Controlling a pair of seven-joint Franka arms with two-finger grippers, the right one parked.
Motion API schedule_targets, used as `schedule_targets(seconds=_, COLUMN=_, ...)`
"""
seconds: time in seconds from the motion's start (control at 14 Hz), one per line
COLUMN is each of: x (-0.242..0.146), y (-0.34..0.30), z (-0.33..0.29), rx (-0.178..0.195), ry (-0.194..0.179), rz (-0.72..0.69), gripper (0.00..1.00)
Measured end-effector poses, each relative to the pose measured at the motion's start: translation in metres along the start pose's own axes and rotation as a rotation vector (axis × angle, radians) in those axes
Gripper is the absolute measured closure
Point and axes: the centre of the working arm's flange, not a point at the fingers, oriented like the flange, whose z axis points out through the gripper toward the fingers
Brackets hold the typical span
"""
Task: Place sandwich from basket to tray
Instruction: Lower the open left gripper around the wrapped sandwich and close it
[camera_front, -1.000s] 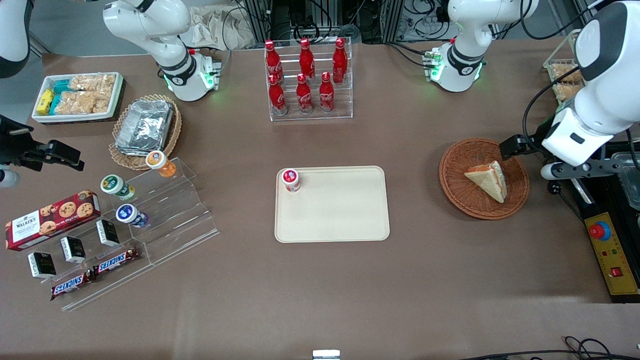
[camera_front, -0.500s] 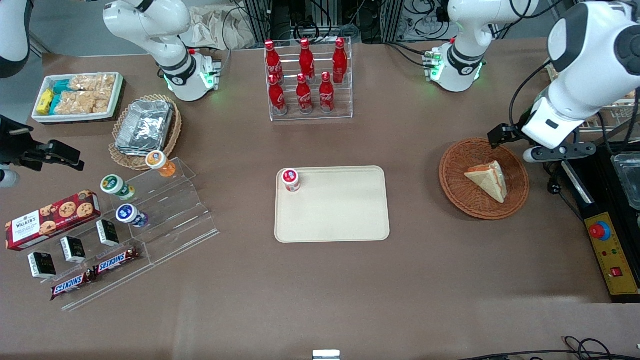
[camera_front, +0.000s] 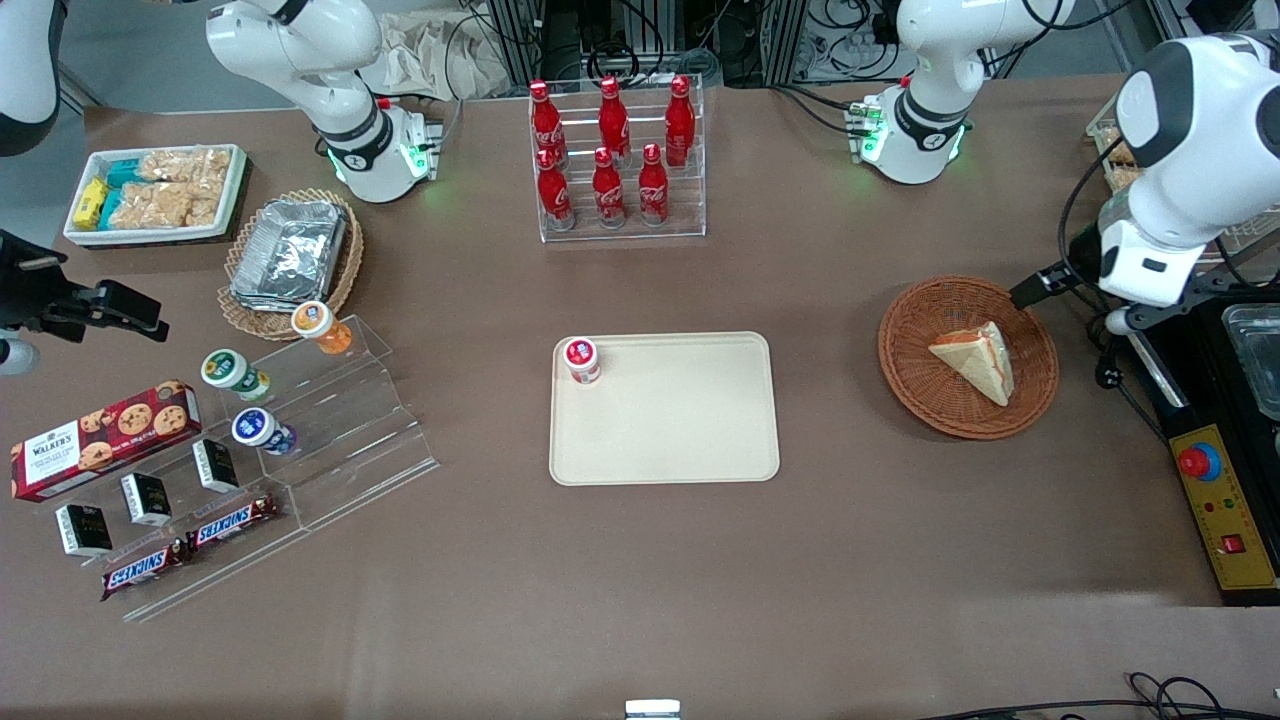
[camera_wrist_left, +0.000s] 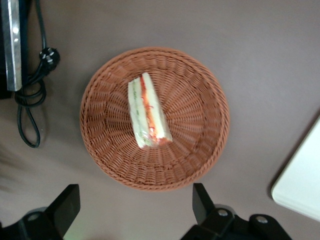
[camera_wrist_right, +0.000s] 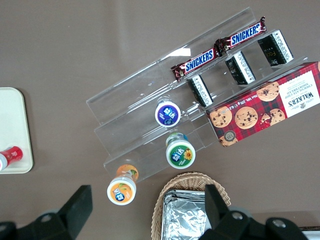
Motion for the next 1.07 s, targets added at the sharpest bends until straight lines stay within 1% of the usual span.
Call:
schedule_targets(seconds=0.14, x=0.006, y=-0.019, z=0.022, rx=-0.025, ry=0.000, rz=-0.067, gripper=0.00)
schedule_targets(seconds=0.29, x=0.009, y=-0.033, z=0.051, rx=-0.061, ry=-0.005, rz=-0.127, gripper=0.00)
schedule_targets(seconds=0.57, x=0.014, y=-0.042, z=0.111, rx=-0.129, ry=-0.050, rz=-0.248, gripper=0.00)
schedule_targets(seconds=0.71, x=0.020, y=-0.040, z=0.132, rx=-0.139, ry=-0.056, rz=-0.336, gripper=0.00)
schedule_targets(seconds=0.86, x=0.025, y=-0.038, z=0.150, rx=-0.138, ry=-0.061, rz=-0.398, gripper=0.00)
schedule_targets(seconds=0.93, x=0.027, y=-0.036, z=0.160, rx=-0.135, ry=-0.067, rz=-0.415, gripper=0.00)
schedule_targets(seconds=1.07, x=0.029, y=-0.035, z=0.184, rx=-0.125, ry=-0.092, rz=-0.434, gripper=0.00)
